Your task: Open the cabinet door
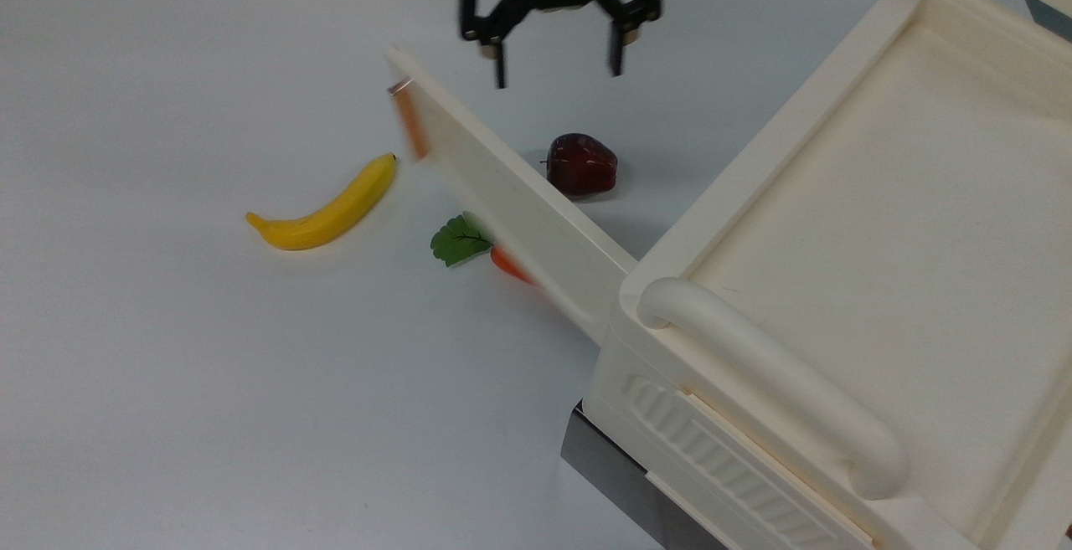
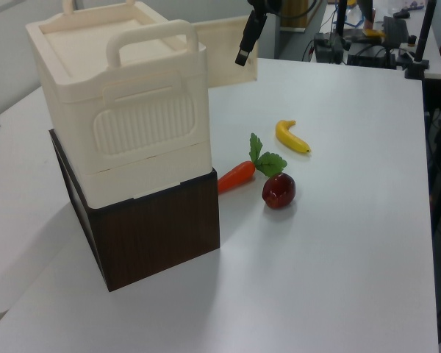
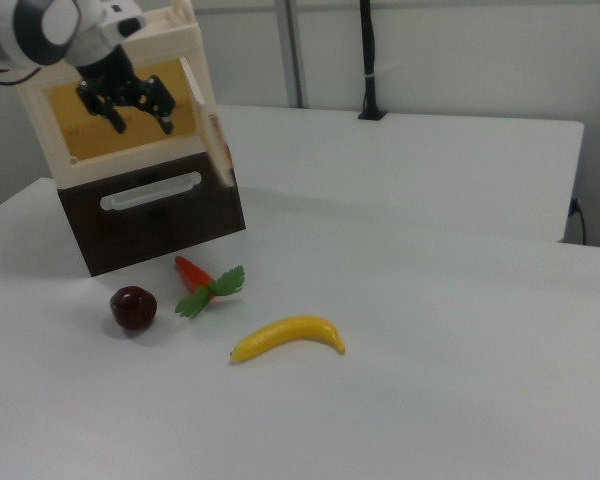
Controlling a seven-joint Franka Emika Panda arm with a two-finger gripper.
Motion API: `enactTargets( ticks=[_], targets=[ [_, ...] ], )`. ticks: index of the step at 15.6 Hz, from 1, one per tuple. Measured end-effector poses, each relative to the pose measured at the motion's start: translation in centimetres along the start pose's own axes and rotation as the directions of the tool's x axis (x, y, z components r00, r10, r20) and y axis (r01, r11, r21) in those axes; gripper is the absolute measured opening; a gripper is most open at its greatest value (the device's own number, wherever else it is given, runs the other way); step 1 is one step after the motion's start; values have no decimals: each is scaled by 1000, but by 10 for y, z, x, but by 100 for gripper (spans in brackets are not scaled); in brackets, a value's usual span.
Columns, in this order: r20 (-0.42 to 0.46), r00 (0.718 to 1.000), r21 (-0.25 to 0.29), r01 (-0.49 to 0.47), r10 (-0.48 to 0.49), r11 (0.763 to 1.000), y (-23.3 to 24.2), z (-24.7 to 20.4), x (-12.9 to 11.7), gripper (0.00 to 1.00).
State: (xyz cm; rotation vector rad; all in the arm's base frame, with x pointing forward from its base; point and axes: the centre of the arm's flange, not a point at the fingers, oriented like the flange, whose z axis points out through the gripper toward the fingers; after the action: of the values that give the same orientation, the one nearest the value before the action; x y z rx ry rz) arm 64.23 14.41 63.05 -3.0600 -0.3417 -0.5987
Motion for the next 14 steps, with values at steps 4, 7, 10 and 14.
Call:
enactTargets(
  ticks=[4, 7, 10, 14],
  targets=[
    [10, 999, -18, -34, 34, 999, 32, 7, -1, 100],
    [20, 999, -19, -38, 38, 999, 35, 12, -3, 100],
    [50, 997, -25, -53, 54, 998, 46, 26, -9, 100],
    [72, 995, -33, -69, 72, 997, 58, 36, -14, 100]
  ],
)
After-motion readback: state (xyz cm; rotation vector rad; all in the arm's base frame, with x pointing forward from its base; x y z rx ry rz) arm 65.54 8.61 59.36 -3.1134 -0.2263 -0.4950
